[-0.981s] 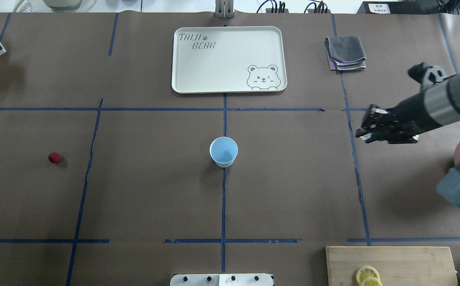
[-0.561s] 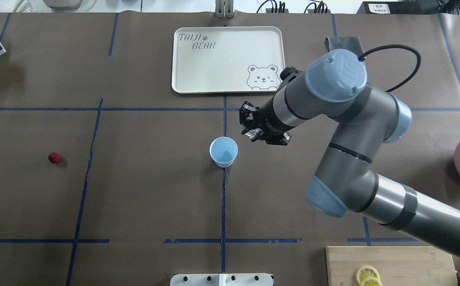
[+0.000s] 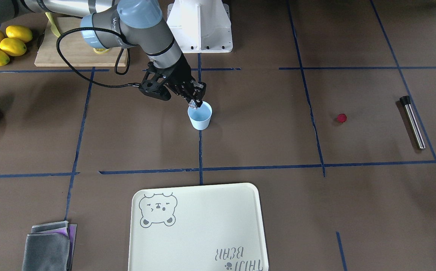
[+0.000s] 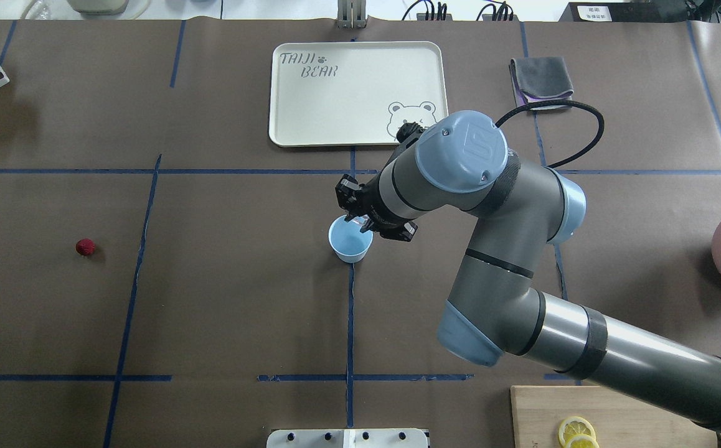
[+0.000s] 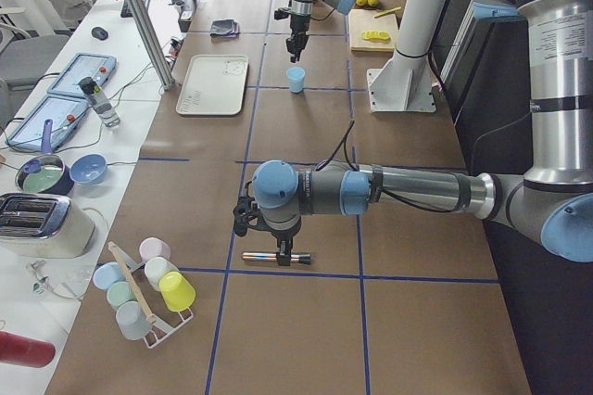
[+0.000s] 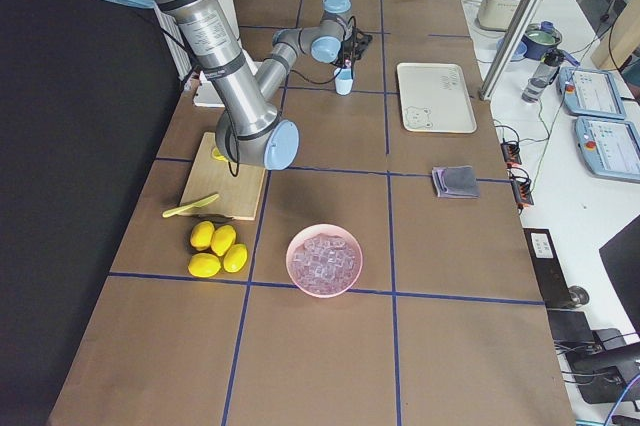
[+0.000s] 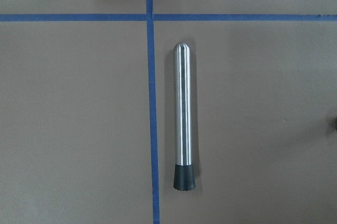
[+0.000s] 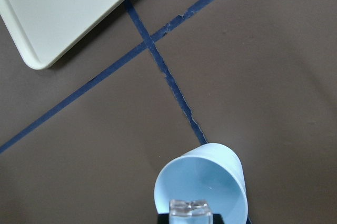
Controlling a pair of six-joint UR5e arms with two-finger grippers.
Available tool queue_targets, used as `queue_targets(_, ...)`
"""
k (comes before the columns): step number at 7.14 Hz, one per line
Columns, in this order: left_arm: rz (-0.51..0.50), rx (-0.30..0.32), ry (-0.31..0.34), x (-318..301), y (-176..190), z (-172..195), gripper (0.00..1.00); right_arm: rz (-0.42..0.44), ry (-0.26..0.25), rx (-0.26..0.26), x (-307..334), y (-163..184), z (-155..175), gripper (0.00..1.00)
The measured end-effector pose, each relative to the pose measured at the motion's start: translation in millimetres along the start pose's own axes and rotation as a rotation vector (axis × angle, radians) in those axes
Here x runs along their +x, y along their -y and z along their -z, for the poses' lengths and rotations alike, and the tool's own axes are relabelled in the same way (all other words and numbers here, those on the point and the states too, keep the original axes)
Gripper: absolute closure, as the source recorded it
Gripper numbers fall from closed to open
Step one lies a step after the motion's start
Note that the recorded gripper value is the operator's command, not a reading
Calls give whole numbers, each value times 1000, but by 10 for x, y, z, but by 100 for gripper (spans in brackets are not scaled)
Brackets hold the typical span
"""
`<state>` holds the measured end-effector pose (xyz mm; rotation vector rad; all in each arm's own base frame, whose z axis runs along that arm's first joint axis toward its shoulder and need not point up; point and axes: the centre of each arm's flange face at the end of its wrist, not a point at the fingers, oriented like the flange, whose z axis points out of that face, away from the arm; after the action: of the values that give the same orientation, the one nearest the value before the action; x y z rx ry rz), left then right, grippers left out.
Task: Mash ice and strawberries in cup
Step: 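Open the right gripper to drop the ice cube into the cup, then move the right gripper back to the pink bowl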
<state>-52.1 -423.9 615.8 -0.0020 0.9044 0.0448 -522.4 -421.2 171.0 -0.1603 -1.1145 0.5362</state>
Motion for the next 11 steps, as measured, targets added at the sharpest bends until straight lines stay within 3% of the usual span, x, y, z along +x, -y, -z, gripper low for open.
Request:
queue_targets(1, 1, 0, 0, -4, -3, -1, 0, 1, -2, 0, -1, -7, -18, 19)
queue_targets(3, 2, -1, -1, -7, -5, -5, 0, 0, -5, 1, -1, -6, -37, 16)
queue_targets(5, 2, -2, -1, -5, -5, -7, 0, -4, -2, 0, -6, 3, -15, 1)
queue_targets(6, 3, -3, -1, -9, -6, -10, 0, -11, 1, -3, 74, 89, 91, 0)
queue_targets(7, 4, -3, -1, -9, -6, -11, 0, -15, -12, -13, 359, 355, 296, 0)
queue_targets(9, 5, -3, -1, -14, -11, -14, 0, 41, -64, -46, 1312, 1251, 957, 0)
queue_targets(11, 6, -4, -1, -16, -13, -17, 0, 196, -131, -33, 2608, 2107, 1660, 0)
